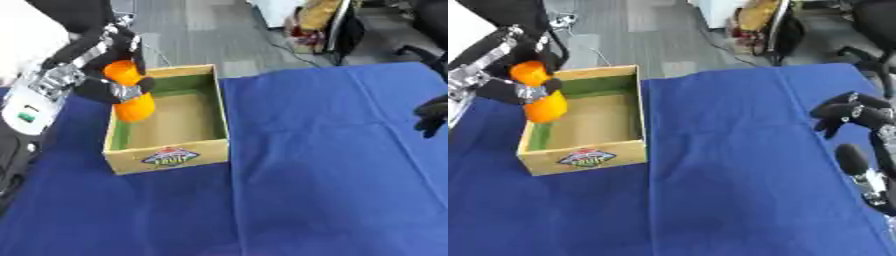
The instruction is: Pick up objects on the table and place them in the box.
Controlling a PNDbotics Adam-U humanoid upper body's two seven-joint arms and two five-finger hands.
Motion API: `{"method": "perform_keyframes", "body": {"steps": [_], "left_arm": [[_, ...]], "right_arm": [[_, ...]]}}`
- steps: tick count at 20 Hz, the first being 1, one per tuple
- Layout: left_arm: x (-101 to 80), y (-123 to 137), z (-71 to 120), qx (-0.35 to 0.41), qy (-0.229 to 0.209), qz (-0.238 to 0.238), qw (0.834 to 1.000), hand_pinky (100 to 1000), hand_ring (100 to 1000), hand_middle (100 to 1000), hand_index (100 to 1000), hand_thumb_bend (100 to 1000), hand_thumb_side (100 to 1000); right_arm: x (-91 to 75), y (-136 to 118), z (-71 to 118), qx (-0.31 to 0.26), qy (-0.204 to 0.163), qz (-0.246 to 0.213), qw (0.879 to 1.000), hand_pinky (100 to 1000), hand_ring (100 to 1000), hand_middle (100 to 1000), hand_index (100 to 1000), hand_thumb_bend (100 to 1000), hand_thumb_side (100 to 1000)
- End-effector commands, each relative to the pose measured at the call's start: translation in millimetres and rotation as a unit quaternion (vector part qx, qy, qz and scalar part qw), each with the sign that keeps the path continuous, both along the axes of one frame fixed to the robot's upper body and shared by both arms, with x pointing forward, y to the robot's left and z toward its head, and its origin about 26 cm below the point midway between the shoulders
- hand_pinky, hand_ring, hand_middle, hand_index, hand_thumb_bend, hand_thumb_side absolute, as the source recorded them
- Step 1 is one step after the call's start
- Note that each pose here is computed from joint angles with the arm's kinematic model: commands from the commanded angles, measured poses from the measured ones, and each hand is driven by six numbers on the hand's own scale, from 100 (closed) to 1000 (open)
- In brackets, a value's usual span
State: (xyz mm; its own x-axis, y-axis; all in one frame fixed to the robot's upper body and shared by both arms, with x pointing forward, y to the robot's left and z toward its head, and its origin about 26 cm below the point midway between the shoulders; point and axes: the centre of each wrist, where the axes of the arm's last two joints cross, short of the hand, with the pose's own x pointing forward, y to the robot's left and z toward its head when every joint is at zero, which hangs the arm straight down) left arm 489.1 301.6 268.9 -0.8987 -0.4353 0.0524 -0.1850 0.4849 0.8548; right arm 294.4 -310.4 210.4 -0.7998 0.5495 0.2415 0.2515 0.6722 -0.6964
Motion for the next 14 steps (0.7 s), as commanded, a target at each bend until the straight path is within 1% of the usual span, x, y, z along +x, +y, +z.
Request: {"method": "perform_keyframes", "body": {"steps": [1, 2, 3, 4, 5, 6, 7, 8, 9, 10, 11, 12, 13, 14], "left_arm": [[0.4, 11.4, 19.3, -0.013, -0.042, 0.022, 0.999, 100, 100, 165, 100, 367, 352], [0.8, 13.3, 20.3, -0.014, -0.05, 0.029, 0.998, 100, 100, 203, 110, 414, 330], [1.2, 14.9, 20.4, -0.014, -0.056, 0.036, 0.998, 100, 100, 247, 125, 414, 330], [1.5, 18.2, 20.0, -0.015, -0.061, 0.047, 0.997, 100, 195, 386, 181, 442, 348], [2.0, 20.5, 19.4, -0.013, -0.066, 0.057, 0.996, 100, 233, 408, 192, 452, 349], [2.1, 23.4, 19.7, -0.011, -0.072, 0.07, 0.995, 410, 472, 570, 388, 457, 415], [2.2, 25.2, 19.8, -0.006, -0.077, 0.083, 0.994, 621, 633, 704, 511, 494, 463], [2.5, 26.6, 19.3, 0.002, -0.081, 0.098, 0.992, 762, 756, 789, 598, 531, 520], [2.9, 26.7, 18.8, 0.009, -0.086, 0.11, 0.99, 819, 805, 824, 632, 548, 547], [3.3, 27.4, 17.7, 0.019, -0.088, 0.123, 0.988, 1000, 978, 950, 750, 617, 692], [3.8, 27.2, 16.7, 0.028, -0.091, 0.135, 0.986, 1000, 978, 950, 750, 617, 692], [4.3, 27.1, 16.2, 0.038, -0.093, 0.146, 0.984, 1000, 1000, 1000, 836, 667, 920], [4.7, 26.4, 16.0, 0.047, -0.095, 0.155, 0.982, 1000, 1000, 1000, 844, 667, 946], [5.1, 25.9, 16.0, 0.058, -0.097, 0.161, 0.98, 1000, 1000, 1000, 875, 681, 1000]], "right_arm": [[-0.7, 0.5, 15.8, -0.017, -0.019, 0.011, 1.0, 373, 490, 594, 687, 486, 1000], [-0.1, 1.2, 18.0, -0.018, -0.022, 0.014, 1.0, 373, 490, 595, 687, 486, 1000], [0.4, 1.9, 19.6, -0.018, -0.023, 0.016, 0.999, 373, 490, 595, 687, 486, 1000], [0.8, 2.5, 20.9, -0.019, -0.024, 0.018, 0.999, 373, 490, 595, 688, 486, 1000], [1.1, 3.0, 21.9, -0.02, -0.025, 0.019, 0.999, 373, 490, 595, 688, 486, 1000], [1.4, 3.4, 23.0, -0.02, -0.026, 0.021, 0.999, 373, 490, 595, 688, 486, 1000], [1.6, 3.8, 23.8, -0.02, -0.026, 0.022, 0.999, 373, 490, 595, 688, 486, 1000], [1.7, 4.0, 24.4, -0.021, -0.027, 0.023, 0.999, 373, 490, 595, 688, 487, 1000], [1.8, 4.2, 24.7, -0.021, -0.027, 0.024, 0.999, 373, 490, 595, 688, 487, 1000], [1.8, 4.1, 24.8, -0.021, -0.027, 0.024, 0.999, 373, 490, 595, 688, 487, 1000], [1.8, 4.0, 24.9, -0.021, -0.026, 0.024, 0.999, 373, 490, 595, 688, 487, 1000], [1.8, 3.9, 24.8, -0.021, -0.026, 0.023, 0.999, 373, 490, 595, 688, 491, 1000], [1.7, 3.8, 24.6, -0.021, -0.026, 0.023, 0.999, 373, 490, 595, 688, 487, 1000], [1.6, 3.5, 24.5, -0.021, -0.026, 0.022, 0.999, 373, 490, 595, 688, 486, 1000]]}}
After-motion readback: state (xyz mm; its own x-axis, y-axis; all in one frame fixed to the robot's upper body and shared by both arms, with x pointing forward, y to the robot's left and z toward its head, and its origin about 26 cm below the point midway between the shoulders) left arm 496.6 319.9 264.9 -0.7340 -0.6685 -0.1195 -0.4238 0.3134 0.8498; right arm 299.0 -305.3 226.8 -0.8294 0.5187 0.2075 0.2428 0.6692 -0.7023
